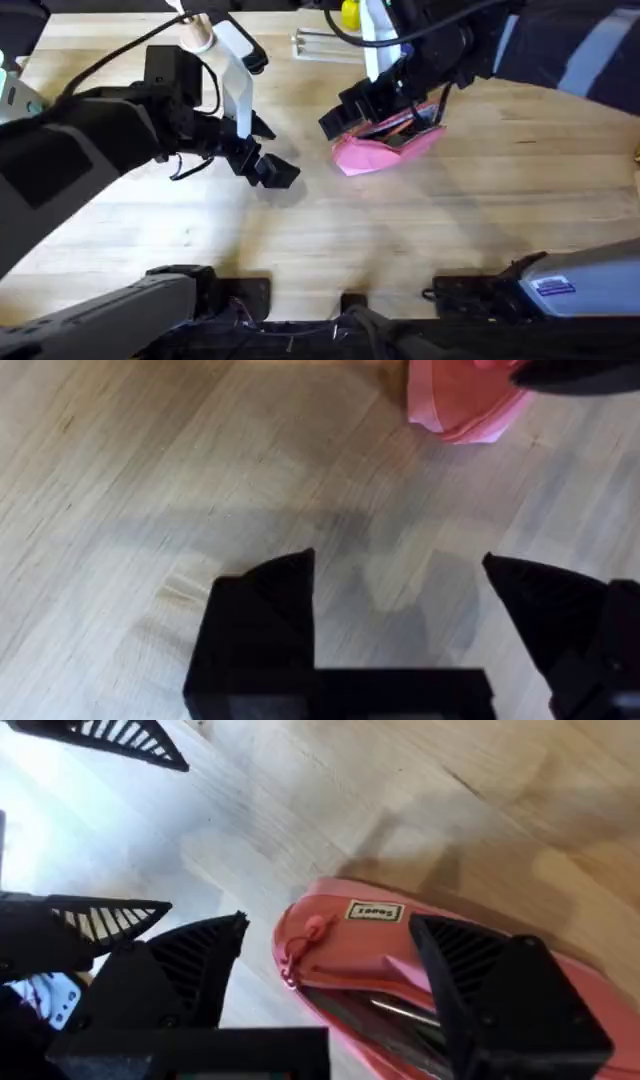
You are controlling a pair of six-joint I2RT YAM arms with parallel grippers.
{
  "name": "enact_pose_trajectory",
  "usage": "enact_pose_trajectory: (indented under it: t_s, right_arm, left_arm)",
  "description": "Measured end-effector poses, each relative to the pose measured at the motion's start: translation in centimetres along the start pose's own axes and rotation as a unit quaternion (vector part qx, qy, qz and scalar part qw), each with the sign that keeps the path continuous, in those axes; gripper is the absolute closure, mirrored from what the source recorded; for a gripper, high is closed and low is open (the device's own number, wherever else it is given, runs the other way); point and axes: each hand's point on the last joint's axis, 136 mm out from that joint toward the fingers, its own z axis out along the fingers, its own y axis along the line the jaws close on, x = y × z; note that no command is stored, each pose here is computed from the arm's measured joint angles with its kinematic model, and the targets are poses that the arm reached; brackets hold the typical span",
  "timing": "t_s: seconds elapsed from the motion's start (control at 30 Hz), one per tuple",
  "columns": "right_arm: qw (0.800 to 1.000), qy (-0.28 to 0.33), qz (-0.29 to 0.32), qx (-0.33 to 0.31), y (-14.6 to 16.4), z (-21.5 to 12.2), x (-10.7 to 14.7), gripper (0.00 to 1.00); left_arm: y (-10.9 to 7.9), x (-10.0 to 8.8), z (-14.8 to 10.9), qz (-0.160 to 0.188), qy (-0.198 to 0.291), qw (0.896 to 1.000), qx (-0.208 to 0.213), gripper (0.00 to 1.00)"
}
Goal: Unzip the bag, pick up the pens from the table one at a time and place them inside, then zip the bag closed.
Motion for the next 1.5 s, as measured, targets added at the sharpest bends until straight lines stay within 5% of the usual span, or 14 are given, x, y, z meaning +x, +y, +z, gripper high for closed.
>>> enact_pose_trajectory:
  t_s: [0.4,0.83,1.17,1.5]
  right_arm:
    - [0.994,0.043,0.019,-0.099,2.9,1.2,1.7,0.027]
    - [0.987,0.079,0.038,-0.132,4.1,0.7,3.4,0.400]
    - [0.989,0.082,0.038,-0.120,3.7,0.8,3.5,0.927]
    - [0.989,0.091,0.040,-0.110,3.4,0.8,4.0,0.967]
  left_arm:
    - [-0.1,0.0,0.0,0.001,-0.001,1.000,0.002,0.007]
    - [-0.1,0.0,0.0,0.001,-0.001,1.000,0.002,0.007]
    - [-0.1,0.0,0.0,0.001,-0.002,1.000,0.002,0.007]
    - [-0.1,-0.1,0.0,0.001,-0.003,1.000,0.004,0.007]
